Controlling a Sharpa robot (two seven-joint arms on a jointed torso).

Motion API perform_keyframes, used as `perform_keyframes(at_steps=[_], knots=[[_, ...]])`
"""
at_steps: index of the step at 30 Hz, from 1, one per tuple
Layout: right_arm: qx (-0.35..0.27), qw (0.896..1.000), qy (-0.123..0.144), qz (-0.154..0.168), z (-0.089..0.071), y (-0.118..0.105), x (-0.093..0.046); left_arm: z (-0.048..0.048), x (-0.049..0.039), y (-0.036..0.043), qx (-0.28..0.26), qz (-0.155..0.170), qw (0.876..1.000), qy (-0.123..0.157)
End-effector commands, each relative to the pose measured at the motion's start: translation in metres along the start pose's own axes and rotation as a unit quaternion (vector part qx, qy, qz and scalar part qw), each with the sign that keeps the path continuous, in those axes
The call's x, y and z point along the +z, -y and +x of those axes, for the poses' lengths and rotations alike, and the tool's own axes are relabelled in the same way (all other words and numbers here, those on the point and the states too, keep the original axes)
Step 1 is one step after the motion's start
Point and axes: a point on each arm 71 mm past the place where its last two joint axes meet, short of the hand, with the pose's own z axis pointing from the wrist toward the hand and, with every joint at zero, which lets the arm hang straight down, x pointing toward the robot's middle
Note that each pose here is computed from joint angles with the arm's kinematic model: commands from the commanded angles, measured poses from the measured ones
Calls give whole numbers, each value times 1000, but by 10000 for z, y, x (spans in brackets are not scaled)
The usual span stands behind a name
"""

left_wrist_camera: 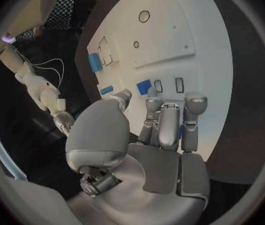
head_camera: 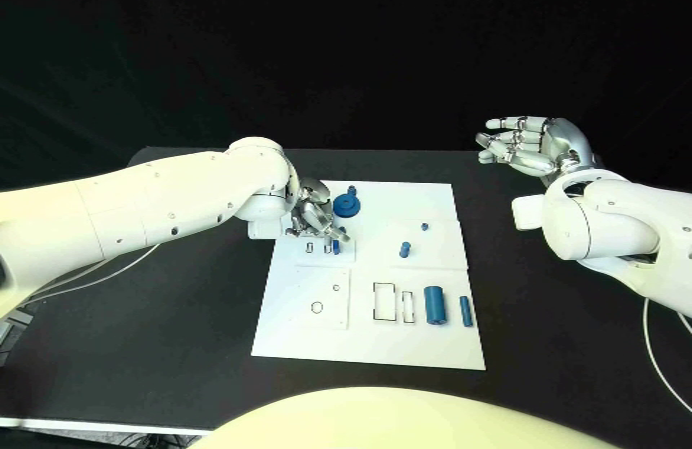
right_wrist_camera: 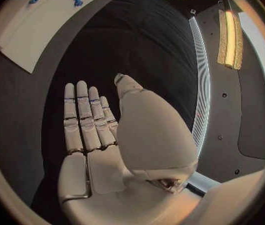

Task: Assemble the parts on the task board

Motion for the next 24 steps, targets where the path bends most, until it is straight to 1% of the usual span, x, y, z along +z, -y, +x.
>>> perform_keyframes(at_steps=[1,8,24], knots=[[1,1000,-8,-2,13,-5,2,26,10,11,7,0,1000,-16],[0,1000,-7,-1,12,-2,2,45,39,9,6,-2,1000,-18],[1,1000,-9,1,20,0,2,51,75,12,-1,-3,1000,-12]])
